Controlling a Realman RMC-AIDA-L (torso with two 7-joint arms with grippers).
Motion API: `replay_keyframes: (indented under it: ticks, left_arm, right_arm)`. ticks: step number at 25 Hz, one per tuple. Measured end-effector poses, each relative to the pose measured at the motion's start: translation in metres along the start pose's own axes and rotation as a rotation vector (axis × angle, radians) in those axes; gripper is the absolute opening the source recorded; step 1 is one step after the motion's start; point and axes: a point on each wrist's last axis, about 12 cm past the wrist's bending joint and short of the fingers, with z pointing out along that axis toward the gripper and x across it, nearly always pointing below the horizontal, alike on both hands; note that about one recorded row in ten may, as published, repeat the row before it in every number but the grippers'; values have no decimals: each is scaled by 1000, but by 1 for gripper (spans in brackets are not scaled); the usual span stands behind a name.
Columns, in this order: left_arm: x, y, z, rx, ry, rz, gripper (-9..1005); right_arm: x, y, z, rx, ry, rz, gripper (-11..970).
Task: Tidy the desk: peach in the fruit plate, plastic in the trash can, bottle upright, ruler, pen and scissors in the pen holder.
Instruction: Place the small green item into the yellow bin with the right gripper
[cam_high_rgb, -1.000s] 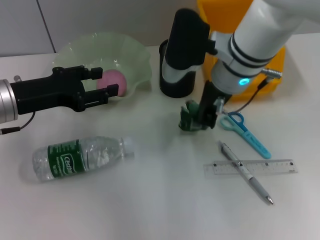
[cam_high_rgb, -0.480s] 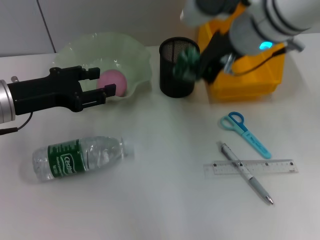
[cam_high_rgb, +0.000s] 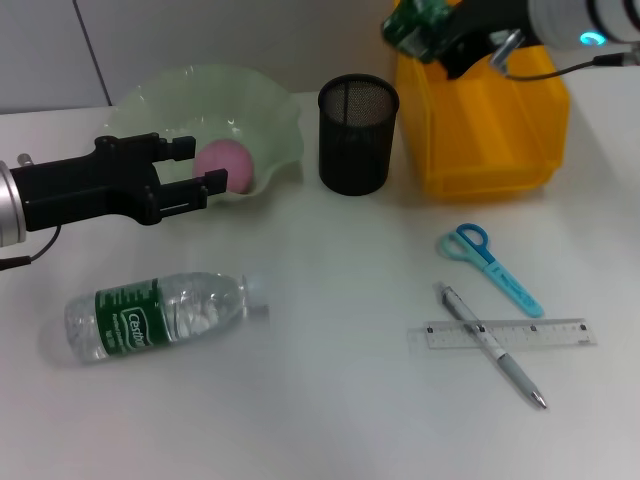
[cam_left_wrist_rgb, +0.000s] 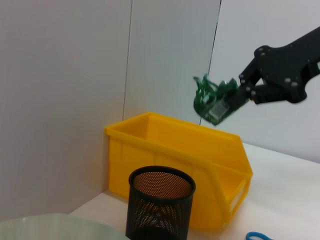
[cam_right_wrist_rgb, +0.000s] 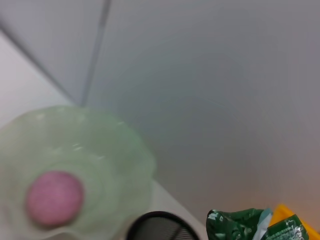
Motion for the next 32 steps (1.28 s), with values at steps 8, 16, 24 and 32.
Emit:
replay_keyframes:
  ticks: [8, 16, 24, 32]
  left_arm:
    - [2, 2, -5, -9, 4, -3, 650]
    - [1, 4, -7, -15, 5, 1, 650]
    - [0, 5, -8, -19, 8, 4, 650]
    - [-1, 6, -9, -20, 7, 7, 649]
  right_arm:
    - [25, -25, -8, 13, -41, 215, 19]
    - [55, -42, 3, 18, 10, 354, 25]
    - [71, -58, 8, 43, 26, 456, 32]
    - [76, -57, 29, -9, 93, 475, 38]
